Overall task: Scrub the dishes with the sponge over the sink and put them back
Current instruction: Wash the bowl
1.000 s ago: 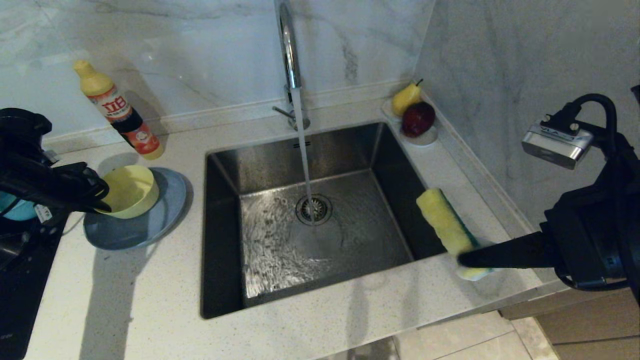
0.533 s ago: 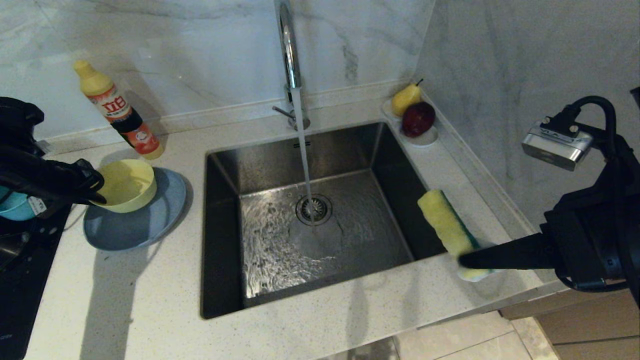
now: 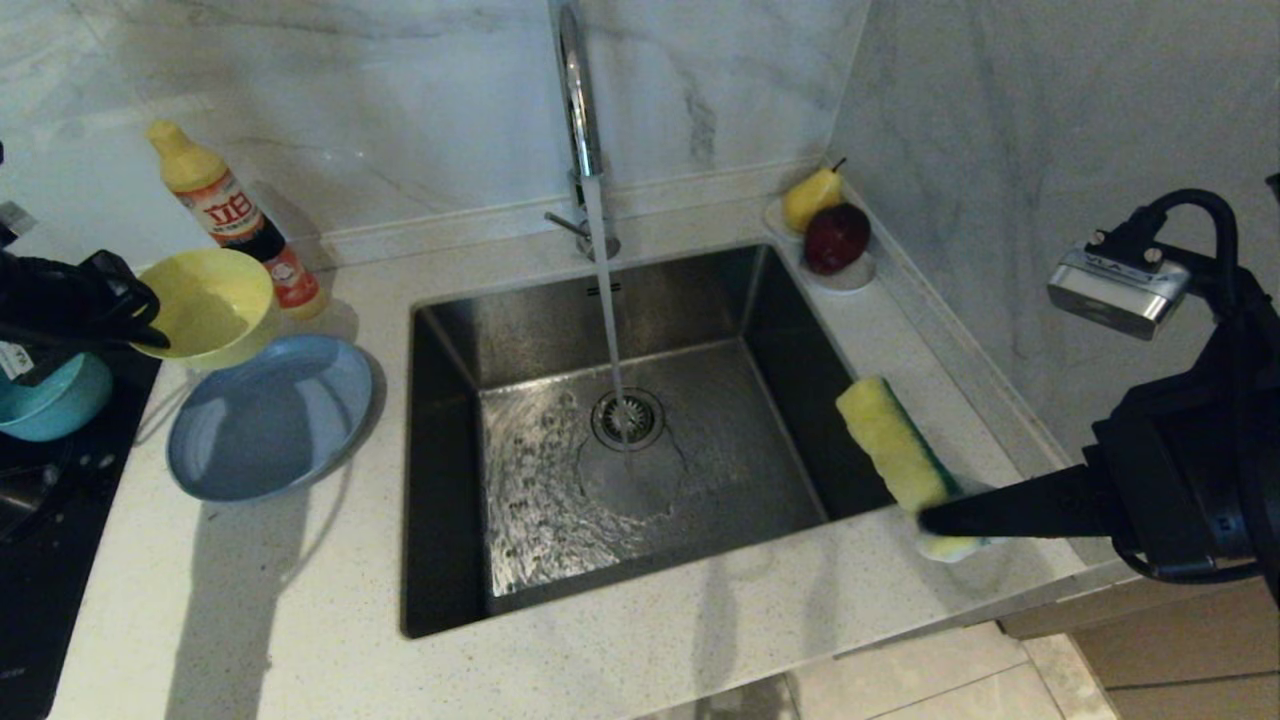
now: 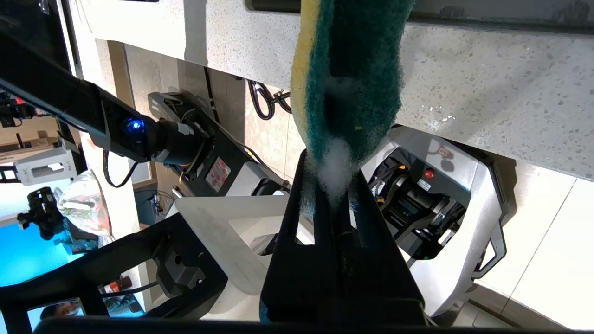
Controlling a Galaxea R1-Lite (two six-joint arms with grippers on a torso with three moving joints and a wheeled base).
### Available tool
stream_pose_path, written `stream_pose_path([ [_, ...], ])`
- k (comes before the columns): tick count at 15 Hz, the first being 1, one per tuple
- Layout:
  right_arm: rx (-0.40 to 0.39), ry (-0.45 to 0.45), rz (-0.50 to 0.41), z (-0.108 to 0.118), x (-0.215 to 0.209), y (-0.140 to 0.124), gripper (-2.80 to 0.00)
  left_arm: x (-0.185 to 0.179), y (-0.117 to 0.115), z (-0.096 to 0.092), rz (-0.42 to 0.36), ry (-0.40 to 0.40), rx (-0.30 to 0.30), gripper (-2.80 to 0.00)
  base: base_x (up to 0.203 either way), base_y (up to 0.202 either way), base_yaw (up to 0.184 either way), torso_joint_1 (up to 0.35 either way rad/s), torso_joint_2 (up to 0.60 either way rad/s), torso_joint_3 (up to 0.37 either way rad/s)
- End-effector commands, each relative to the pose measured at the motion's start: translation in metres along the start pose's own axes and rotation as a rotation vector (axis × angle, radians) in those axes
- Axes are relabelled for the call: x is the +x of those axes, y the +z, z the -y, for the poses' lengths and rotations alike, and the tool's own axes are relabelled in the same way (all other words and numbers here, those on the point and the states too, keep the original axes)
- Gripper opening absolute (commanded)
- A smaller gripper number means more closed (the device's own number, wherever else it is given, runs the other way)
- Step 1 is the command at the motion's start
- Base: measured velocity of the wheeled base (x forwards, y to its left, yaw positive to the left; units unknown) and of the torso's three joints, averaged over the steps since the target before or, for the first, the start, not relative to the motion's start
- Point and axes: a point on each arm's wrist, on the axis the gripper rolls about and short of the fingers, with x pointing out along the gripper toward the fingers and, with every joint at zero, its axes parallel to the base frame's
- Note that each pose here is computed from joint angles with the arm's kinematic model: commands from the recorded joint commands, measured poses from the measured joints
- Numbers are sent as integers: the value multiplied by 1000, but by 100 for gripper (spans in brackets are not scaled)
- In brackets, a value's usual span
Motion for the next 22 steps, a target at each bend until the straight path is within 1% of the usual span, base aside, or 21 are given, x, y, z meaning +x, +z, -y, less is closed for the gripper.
stream_pose_path([
  [1, 5, 0, -7, 1, 2, 0, -280, -30, -5, 21, 45, -61, 38, -280, 0, 0, 0, 0, 0, 0],
  [3, 1, 4, -1, 0, 2, 1, -280, -34, -17, 45, 27, -117, 87, -280, 0, 0, 0, 0, 0, 0],
  [6, 0, 5, 4, 0, 1, 2, -280, -26, -39, 80, 4, -112, 154, -280, 0, 0, 0, 0, 0, 0],
  [7, 0, 4, 3, 0, 2, 1, -280, -22, -48, 91, -13, -120, 167, -280, 0, 0, 0, 0, 0, 0],
  [9, 0, 4, 3, 0, 2, 1, -280, -16, -68, 115, -62, -156, 203, -280, 0, 0, 0, 0, 0, 0],
  [11, -1, 3, 2, 0, 2, 1, -280, -9, -93, 140, -118, -186, 239, -280, 0, 0, 0, 0, 0, 0],
  [14, 0, 2, 1, 1, 2, 0, -280, 9, -133, 172, -202, -191, 263, -280, 0, 0, 0, 0, 0, 0],
  [17, -19, 1, -1, 1, 1, -1, -280, 26, -167, 192, -294, -184, 250, -280, 0, 0, 0, 0, 0, 0],
  [19, -21, 1, 0, 1, 1, -1, -280, 38, -185, 200, -341, -169, 235, -280, 0, 0, 0, 0, 0, 0],
  [22, -26, -3, -4, 2, 0, -4, -280, 46, -197, 205, -368, -162, 222, -280, 0, 0, 0, 0, 0, 0],
])
